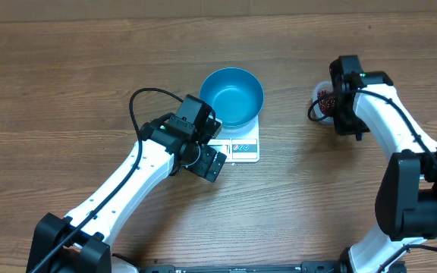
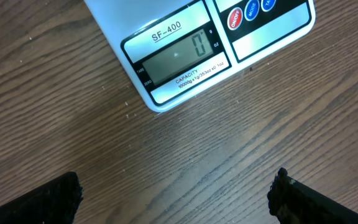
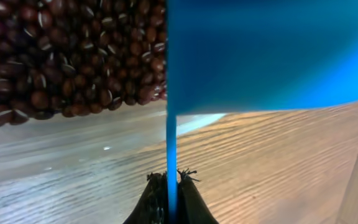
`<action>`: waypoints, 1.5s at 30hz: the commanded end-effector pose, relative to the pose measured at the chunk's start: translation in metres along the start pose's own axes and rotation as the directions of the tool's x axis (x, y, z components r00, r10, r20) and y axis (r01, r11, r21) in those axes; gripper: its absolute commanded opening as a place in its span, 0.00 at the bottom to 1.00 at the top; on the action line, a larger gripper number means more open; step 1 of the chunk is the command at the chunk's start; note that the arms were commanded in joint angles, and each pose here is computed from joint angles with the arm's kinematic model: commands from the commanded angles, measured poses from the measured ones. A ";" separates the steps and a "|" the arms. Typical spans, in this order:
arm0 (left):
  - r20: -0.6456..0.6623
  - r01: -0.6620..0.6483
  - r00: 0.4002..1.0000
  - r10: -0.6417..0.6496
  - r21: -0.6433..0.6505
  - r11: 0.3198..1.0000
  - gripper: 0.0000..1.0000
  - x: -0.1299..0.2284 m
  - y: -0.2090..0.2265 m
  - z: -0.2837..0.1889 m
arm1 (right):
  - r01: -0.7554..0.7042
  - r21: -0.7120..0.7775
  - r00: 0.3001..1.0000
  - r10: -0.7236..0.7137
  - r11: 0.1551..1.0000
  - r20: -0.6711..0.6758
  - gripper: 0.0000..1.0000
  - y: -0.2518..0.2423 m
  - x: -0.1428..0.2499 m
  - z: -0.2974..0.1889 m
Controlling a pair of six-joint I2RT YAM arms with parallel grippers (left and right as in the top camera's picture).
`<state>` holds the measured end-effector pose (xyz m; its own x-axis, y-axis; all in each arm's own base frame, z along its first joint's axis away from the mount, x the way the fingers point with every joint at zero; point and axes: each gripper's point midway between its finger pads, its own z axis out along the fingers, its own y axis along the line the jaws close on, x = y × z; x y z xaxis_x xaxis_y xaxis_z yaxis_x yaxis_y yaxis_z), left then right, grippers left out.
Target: Scoop item into bowl and weigh 150g on scale
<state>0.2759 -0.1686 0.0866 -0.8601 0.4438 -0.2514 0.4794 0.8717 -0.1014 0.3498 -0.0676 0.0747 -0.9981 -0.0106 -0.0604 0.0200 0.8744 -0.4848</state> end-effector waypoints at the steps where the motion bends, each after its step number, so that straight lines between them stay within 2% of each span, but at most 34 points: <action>1: 0.023 -0.017 1.000 0.017 -0.005 1.000 1.00 -0.003 0.001 -0.006 | -0.007 0.022 1.000 0.007 1.000 -0.017 0.04 0.000 0.007 0.008; 3: 0.023 -0.017 1.000 0.017 -0.004 1.000 1.00 -0.003 0.001 -0.006 | -0.003 0.016 1.000 0.003 1.000 -0.024 0.04 0.001 0.009 0.010; 14: 0.023 -0.017 1.000 0.017 -0.005 1.000 0.99 -0.003 0.001 -0.006 | 0.058 -0.224 0.997 -0.066 0.973 -0.030 0.04 0.046 0.016 0.011; 21: 0.023 -0.017 1.000 0.017 -0.005 1.000 1.00 -0.003 0.001 -0.006 | 0.092 -0.226 0.995 -0.101 0.970 -0.025 0.04 0.046 0.017 0.011; 27: 0.023 -0.017 1.000 0.017 -0.005 1.000 0.99 -0.003 0.001 -0.006 | 0.020 -0.247 0.999 -0.031 0.969 -0.038 0.04 0.030 0.015 0.021; 31: 0.023 -0.017 1.000 0.017 -0.005 1.000 1.00 -0.003 0.001 -0.006 | -0.011 -0.381 0.999 -0.009 0.925 -0.050 0.04 0.040 0.017 0.021; 35: 0.023 -0.017 1.000 0.017 -0.005 1.000 0.99 -0.003 0.001 -0.006 | -0.009 -0.390 0.998 -0.014 0.921 -0.055 0.04 0.042 0.018 0.019; 45: 0.023 -0.017 1.000 0.017 -0.005 1.000 1.00 -0.003 0.001 -0.006 | -0.003 -0.518 0.998 -0.028 0.855 -0.051 0.03 0.061 0.017 0.003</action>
<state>0.2757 -0.1686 0.0866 -0.8602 0.4438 -0.2510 0.4794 0.8717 -0.1017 0.3398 -0.0349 0.0575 -0.9989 0.0037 -0.0470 0.0073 0.9970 -0.0765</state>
